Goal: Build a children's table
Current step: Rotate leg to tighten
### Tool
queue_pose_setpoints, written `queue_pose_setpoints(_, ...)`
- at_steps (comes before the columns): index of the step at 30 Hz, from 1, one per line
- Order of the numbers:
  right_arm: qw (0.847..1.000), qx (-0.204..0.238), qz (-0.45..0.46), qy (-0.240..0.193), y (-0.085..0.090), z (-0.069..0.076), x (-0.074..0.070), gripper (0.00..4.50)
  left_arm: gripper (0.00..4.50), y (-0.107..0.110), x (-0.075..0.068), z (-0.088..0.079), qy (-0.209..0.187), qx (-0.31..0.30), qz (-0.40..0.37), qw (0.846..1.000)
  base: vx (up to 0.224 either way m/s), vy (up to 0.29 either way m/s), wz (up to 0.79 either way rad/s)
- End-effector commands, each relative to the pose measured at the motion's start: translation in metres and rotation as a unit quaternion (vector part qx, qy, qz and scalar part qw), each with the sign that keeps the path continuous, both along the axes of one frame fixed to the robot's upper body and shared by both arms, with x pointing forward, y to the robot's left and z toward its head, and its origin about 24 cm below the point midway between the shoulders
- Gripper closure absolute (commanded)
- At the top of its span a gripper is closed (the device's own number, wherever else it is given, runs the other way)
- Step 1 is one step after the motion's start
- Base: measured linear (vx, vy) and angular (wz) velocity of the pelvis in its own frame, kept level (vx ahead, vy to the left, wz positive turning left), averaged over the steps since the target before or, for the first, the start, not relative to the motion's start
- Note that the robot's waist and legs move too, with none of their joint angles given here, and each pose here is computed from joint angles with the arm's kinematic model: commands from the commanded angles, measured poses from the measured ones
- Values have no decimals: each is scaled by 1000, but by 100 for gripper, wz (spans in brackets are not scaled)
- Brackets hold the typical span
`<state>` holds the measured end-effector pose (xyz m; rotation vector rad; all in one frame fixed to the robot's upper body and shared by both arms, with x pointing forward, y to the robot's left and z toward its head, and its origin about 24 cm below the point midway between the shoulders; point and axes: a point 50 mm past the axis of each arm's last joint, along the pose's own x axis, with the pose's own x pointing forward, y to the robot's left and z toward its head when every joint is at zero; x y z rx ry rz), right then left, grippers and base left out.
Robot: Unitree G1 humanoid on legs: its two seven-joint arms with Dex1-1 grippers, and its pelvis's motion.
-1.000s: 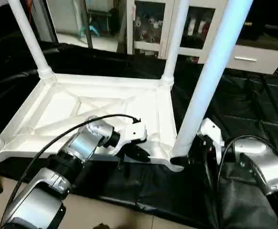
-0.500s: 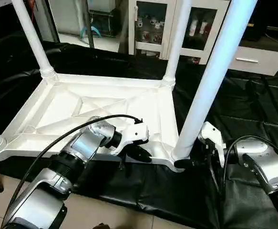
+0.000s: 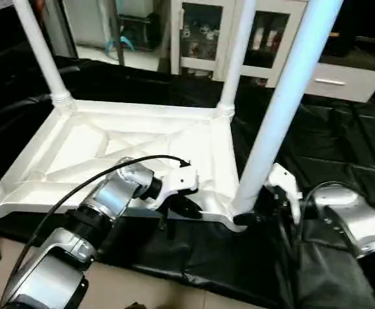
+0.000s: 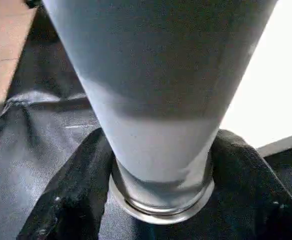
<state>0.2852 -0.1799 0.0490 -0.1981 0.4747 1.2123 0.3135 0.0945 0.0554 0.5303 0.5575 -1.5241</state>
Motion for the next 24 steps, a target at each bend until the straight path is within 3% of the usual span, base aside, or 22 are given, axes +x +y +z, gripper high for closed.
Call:
queue_pose_setpoints(1, 994, 13, -108, -11, 10, -10, 13, 192, 450, -14, 6, -15, -8, 4, 69, 998, 0, 0, 0)
queue_pose_setpoints(3, 982, 27, -187, -11, 15, -14, 21, 192, 450, -22, 19, -13, -33, -12, 136, 990, -29, 6, -3)
queue_pose_setpoints(6, 973, 24, -228, -10, 19, -18, 24, 193, 450, -25, 25, -12, -42, -11, 181, 983, -36, 12, -6)
queue_pose_setpoints(10, 949, -4, -314, -20, 29, -30, 30, 193, 450, -35, 37, -7, -68, -24, 261, 963, 0, 0, 0)
queue_pose_setpoints(11, 933, -10, -358, -25, 32, -33, 35, 193, 450, -39, 41, -5, -87, -25, 277, 957, 0, 0, 0)
queue_pose_setpoints(13, 865, -18, -501, -38, 33, -35, 48, 193, 450, -48, 49, -1, -140, -24, 308, 941, 0, 0, 0)
queue_pose_setpoints(14, 849, -18, -527, -38, 34, -35, 50, 193, 450, -52, 49, 1, -149, -26, 309, 939, 0, 0, 0)
queue_pose_setpoints(17, 829, -32, -555, -60, 41, -32, 57, 193, 450, -60, 51, 5, -174, -30, 305, 936, 0, 0, 0)
queue_pose_setpoints(19, 826, -30, -558, -71, 45, -30, 59, 194, 450, -63, 50, 5, -176, -30, 299, 937, 63, -6, 3)
queue_pose_setpoints(24, 813, 23, -573, -103, 50, -12, 69, 194, 450, -69, 46, 3, -184, -30, 252, 950, 38, -10, 0)
